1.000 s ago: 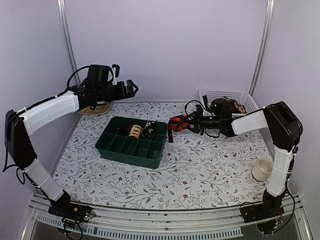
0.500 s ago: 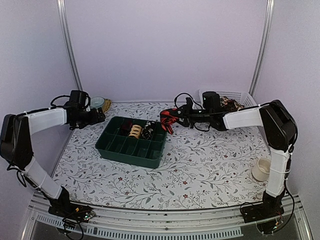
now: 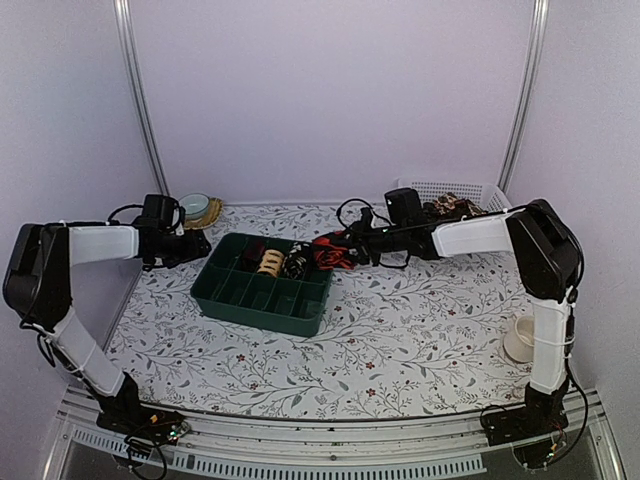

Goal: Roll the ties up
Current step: Move the storage box to the center of the board.

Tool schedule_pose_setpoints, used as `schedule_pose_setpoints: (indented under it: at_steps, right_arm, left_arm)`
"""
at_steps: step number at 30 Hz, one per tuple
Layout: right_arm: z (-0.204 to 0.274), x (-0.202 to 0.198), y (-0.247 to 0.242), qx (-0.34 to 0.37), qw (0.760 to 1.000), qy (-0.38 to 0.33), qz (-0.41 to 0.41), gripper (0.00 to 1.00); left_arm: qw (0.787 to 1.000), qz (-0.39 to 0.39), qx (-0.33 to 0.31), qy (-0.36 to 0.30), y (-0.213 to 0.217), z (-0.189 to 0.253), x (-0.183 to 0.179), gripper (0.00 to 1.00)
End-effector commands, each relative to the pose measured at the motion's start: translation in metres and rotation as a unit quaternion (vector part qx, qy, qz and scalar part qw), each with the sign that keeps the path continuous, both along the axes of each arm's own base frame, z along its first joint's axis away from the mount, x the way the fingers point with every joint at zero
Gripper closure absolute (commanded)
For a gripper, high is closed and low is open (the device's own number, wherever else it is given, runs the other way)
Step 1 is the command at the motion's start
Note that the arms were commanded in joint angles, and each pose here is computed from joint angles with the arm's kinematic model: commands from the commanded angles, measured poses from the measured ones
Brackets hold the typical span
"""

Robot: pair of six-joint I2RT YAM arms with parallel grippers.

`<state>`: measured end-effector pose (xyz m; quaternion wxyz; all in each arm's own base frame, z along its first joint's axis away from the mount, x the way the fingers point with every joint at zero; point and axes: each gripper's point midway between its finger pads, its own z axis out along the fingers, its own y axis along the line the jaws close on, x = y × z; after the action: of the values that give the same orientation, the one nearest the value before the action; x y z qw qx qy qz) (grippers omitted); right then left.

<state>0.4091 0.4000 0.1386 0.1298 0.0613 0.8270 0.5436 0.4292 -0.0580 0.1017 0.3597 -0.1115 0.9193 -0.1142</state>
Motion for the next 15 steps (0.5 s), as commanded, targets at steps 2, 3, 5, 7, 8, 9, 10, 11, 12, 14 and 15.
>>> schedule_pose_setpoints:
  at_steps: [2,3,5,7,8,9,10,11,12,14,15]
  right_arm:
    - [-0.041,0.003,0.004,-0.070,0.997,0.023,-0.015,0.67]
    - [-0.042,0.003,0.004,-0.079,0.996,0.024,-0.018,0.67]
    - [-0.044,0.004,0.003,-0.099,0.995,0.020,-0.024,0.67]
    - [-0.049,0.001,0.001,-0.120,0.992,0.022,-0.027,0.67]
    - [-0.050,0.001,0.000,-0.128,0.991,0.022,-0.030,0.67]
    - [-0.052,0.001,-0.001,-0.135,0.990,0.023,-0.032,0.67]
    - [-0.054,-0.001,-0.002,-0.143,0.989,0.024,-0.031,0.67]
    - [-0.055,-0.002,-0.003,-0.151,0.988,0.025,-0.032,0.67]
    - [-0.057,-0.003,-0.004,-0.158,0.987,0.025,-0.032,0.67]
    - [-0.061,-0.006,-0.004,-0.172,0.984,0.027,-0.033,0.68]
    - [-0.063,-0.007,-0.003,-0.180,0.983,0.028,-0.032,0.68]
  left_arm:
    - [0.999,-0.011,-0.031,0.004,-0.007,-0.016,-0.004,0.31]
    - [0.999,-0.013,-0.039,0.005,-0.010,-0.019,-0.006,0.33]
    - [0.998,-0.019,-0.054,0.007,-0.015,-0.024,-0.010,0.37]
    - [0.997,-0.028,-0.074,0.007,-0.023,-0.028,-0.016,0.44]
    - [0.996,-0.032,-0.081,0.008,-0.027,-0.028,-0.020,0.45]
    - [0.996,-0.034,-0.086,0.007,-0.030,-0.029,-0.024,0.46]
    - [0.995,-0.036,-0.088,0.006,-0.034,-0.029,-0.027,0.47]
    - [0.995,-0.039,-0.093,0.004,-0.040,-0.028,-0.031,0.48]
    - [0.994,-0.042,-0.096,0.003,-0.045,-0.026,-0.034,0.48]
    - [0.994,-0.048,-0.100,-0.002,-0.055,-0.023,-0.041,0.49]
    - [0.994,-0.049,-0.100,-0.005,-0.059,-0.020,-0.045,0.50]
